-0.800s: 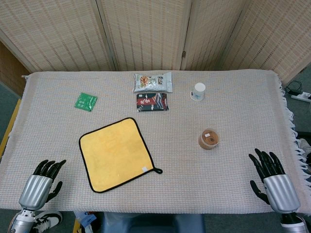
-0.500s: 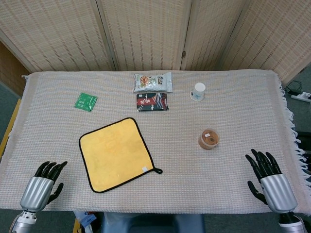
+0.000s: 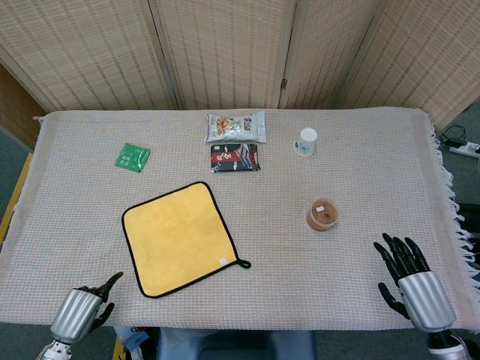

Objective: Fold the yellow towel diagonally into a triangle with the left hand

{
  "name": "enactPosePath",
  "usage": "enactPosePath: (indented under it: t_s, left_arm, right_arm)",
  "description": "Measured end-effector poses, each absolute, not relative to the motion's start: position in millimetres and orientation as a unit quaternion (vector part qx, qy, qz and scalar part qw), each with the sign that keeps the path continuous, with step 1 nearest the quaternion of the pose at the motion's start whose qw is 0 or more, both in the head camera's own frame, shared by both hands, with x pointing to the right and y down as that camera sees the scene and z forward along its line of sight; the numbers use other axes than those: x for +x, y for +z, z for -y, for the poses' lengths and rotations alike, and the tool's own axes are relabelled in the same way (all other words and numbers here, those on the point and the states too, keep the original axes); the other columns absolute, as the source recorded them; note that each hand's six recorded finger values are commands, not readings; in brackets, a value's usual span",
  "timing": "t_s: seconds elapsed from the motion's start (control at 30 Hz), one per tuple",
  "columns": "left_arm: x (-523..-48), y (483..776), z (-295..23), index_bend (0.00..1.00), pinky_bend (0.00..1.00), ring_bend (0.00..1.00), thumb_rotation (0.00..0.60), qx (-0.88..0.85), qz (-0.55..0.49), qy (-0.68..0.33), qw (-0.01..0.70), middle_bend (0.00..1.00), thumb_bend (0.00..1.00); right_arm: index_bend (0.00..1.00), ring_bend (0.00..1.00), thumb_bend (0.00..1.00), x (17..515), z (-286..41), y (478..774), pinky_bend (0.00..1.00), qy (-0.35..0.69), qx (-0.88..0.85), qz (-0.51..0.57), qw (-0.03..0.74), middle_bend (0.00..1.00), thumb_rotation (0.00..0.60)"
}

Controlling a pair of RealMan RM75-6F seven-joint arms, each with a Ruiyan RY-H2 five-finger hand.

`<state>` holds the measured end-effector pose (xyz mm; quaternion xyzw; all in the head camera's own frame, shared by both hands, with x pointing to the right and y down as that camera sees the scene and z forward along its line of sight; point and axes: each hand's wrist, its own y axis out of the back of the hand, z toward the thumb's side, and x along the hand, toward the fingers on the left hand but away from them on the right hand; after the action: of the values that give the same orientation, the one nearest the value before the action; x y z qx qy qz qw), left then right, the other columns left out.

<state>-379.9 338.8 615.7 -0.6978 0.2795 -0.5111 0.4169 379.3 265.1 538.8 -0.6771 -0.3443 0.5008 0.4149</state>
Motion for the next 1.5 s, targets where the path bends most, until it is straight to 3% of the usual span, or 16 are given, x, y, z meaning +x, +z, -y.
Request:
enactPosePath:
  t_s: [0.13,0.37,0.9,1.5]
  left_arm:
    - [-373.5,625.8,-347.7,0.47,1.00,1.00,0.600,-0.712,-0.280,-0.482,0.427,1.00,0.35]
    - [-361.2,648.0,-359.0,0.55,1.00,1.00,0.600,-0.729,-0.284,-0.448,0.432,1.00,0.27]
    - [-334.1,684.9,-358.1,0.52,1.00,1.00,0.600,-0.732,-0.299,-0.433,0.433,1.00,0.23]
    - [-332.4,703.6,-343.7,0.50,1.00,1.00,0.600,-0.728,-0.303,-0.442,0.428,1.00,0.24]
  right_arm:
    - [0.00,0.00,0.45,378.1,-264.6,539.7,0.00,0.499,-0.680,0.342,0.414,0.00,0.600]
    - [0.00,0.00,0.45,377.6,-261.9,540.3,0.00,0.496,-0.679,0.344,0.418,0.00,0.600]
    - [0.00,0.00,0.45,380.7,-260.9,537.8,0.00,0.495,-0.678,0.351,0.415,0.00,0.600]
    - [0.00,0.00,0.45,383.8,-258.6,538.0,0.00,0.501,-0.672,0.356,0.414,0.00,0.600]
